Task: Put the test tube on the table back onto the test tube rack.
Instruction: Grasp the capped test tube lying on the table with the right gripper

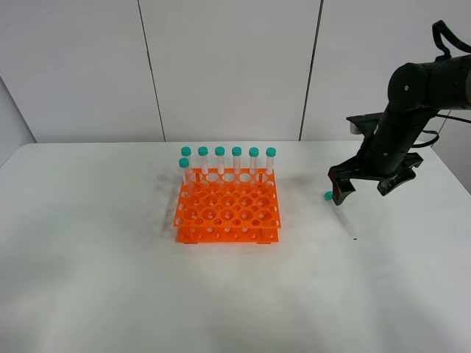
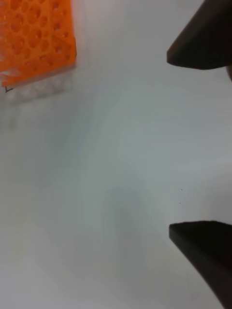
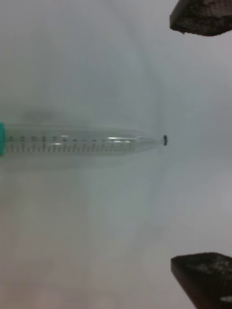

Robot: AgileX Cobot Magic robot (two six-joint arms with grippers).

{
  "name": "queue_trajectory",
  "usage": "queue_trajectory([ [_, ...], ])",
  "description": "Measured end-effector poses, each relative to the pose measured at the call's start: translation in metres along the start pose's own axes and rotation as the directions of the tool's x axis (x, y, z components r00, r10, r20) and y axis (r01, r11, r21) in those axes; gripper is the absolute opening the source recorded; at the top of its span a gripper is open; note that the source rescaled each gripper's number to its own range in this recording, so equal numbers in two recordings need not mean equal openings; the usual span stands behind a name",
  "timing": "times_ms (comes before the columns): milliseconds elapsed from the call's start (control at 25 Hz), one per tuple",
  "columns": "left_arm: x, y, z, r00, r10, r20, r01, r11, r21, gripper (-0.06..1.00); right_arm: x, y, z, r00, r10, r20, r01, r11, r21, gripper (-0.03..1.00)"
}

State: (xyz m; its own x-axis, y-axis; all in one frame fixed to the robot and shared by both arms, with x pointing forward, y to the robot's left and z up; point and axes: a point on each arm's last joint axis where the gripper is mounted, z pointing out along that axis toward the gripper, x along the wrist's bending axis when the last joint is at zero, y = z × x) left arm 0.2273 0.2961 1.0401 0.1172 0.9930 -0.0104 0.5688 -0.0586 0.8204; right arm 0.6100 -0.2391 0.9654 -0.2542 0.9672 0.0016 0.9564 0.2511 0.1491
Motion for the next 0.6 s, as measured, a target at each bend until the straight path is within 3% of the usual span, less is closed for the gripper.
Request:
queue_trajectory([
  [600,0.000,0.000,0.000,1.000,0.000,0.000,0.000,1.000,0.000,1.00,-0.010,0.022,0.061,0.999,0.053,-0.004,-0.053,0.993,0.103,1.00],
])
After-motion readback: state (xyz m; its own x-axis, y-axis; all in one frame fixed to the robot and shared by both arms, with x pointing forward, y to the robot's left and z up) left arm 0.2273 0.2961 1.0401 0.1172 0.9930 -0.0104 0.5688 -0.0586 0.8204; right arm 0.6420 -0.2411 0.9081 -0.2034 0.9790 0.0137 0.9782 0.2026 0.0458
